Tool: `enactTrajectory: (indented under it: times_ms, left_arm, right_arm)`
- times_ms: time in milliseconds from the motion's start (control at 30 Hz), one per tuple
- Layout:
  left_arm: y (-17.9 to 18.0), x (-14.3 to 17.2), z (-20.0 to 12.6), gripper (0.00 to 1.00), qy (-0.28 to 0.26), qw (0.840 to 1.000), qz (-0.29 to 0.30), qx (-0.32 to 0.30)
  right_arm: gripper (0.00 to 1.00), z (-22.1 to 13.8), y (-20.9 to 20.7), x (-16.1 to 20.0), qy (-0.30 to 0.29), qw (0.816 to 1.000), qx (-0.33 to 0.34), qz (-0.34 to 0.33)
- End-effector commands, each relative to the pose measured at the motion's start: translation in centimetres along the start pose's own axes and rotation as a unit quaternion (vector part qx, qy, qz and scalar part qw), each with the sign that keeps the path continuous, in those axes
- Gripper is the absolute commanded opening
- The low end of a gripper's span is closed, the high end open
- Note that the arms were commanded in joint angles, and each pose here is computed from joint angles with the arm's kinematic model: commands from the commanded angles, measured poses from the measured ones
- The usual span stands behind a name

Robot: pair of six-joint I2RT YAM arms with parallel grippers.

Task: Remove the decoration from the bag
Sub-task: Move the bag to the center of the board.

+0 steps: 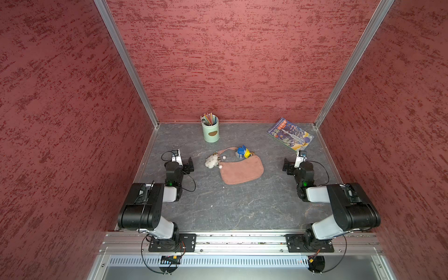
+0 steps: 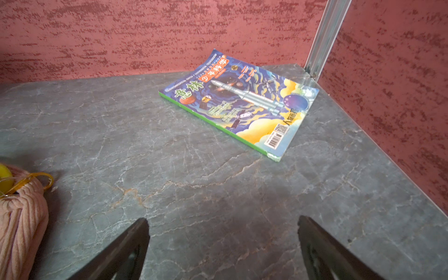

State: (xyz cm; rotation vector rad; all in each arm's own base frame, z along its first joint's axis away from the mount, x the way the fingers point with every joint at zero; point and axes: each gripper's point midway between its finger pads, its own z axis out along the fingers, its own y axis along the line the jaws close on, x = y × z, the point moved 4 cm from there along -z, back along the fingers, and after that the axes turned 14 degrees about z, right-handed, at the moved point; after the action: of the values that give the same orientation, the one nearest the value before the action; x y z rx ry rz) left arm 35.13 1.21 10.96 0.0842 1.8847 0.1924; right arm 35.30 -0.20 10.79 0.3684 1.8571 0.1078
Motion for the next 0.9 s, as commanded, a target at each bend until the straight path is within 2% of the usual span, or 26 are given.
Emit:
enactTrajectory:
  times_ms: [0,233,300,367,433,500,567,600,633,667,700,733,767,800,867]
  left_arm:
    - [0.7,-1.7,0.3,1.00,-0.033,0.999,-0.011,-0.015]
    - [0.7,-1.8,0.2,1.00,-0.035,0.999,-0.006,-0.016]
    - [0.4,-3.1,-0.8,1.00,-0.049,0.998,0.015,-0.038]
    - [-0.1,-5.4,-2.1,1.00,-0.053,0.994,0.038,-0.092]
    - [-0.2,-7.5,-3.6,1.00,-0.047,0.988,0.040,-0.145]
    - [-1.2,-9.6,-5.0,1.00,-0.037,0.988,0.033,-0.146]
    - [-1.5,-10.9,-6.2,1.00,-0.002,0.991,-0.003,-0.131]
    - [-1.5,-11.2,-6.8,1.00,0.021,0.993,-0.033,-0.113]
    - [-1.5,-11.2,-7.3,1.00,0.051,0.992,-0.071,-0.090]
    - [-1.3,-10.8,-7.7,1.00,0.082,0.986,-0.132,-0.064]
    - [-1.5,-10.3,-7.8,1.00,0.111,0.976,-0.186,-0.010]
    - [-2.0,-10.1,-7.8,1.00,0.124,0.963,-0.231,0.061]
    - [-1.9,-10.0,-7.8,1.00,0.122,0.951,-0.270,0.091]
    - [-1.2,-9.9,-8.0,0.98,0.121,0.941,-0.303,0.088]
    - [-1.4,-10.4,-8.4,0.90,0.116,0.943,-0.299,0.093]
  right_arm:
    - [0.98,0.3,0.0,-2.3,-0.046,0.999,0.006,0.000]
    - [0.98,0.2,0.3,-2.7,-0.054,0.999,0.001,-0.001]
    - [0.99,-0.4,1.5,-4.5,-0.054,0.998,-0.007,-0.017]
    - [0.98,-1.8,2.5,-7.2,-0.058,0.998,0.019,-0.023]
    - [0.98,-3.0,2.6,-9.6,-0.051,0.997,0.050,0.037]
    - [0.98,-4.1,2.7,-11.6,-0.010,0.991,0.088,0.100]
    - [0.98,-5.1,3.8,-11.9,0.082,0.983,0.089,0.139]
    - [0.98,-5.2,4.9,-12.0,0.115,0.979,0.065,0.153]
    - [0.98,-5.3,5.6,-11.5,0.155,0.969,0.055,0.185]
    - [0.98,-5.3,6.9,-10.8,0.205,0.956,0.006,0.208]
    - [0.90,-5.4,8.7,-10.3,0.241,0.943,-0.057,0.221]
    - [0.80,-5.3,9.7,-9.7,0.263,0.932,-0.083,0.234]
    - [0.74,-5.2,10.0,-8.7,0.285,0.924,-0.072,0.244]
    - [0.71,-5.2,10.1,-7.5,0.307,0.919,-0.051,0.243]
    - [0.69,-5.3,10.1,-4.6,0.354,0.911,-0.008,0.214]
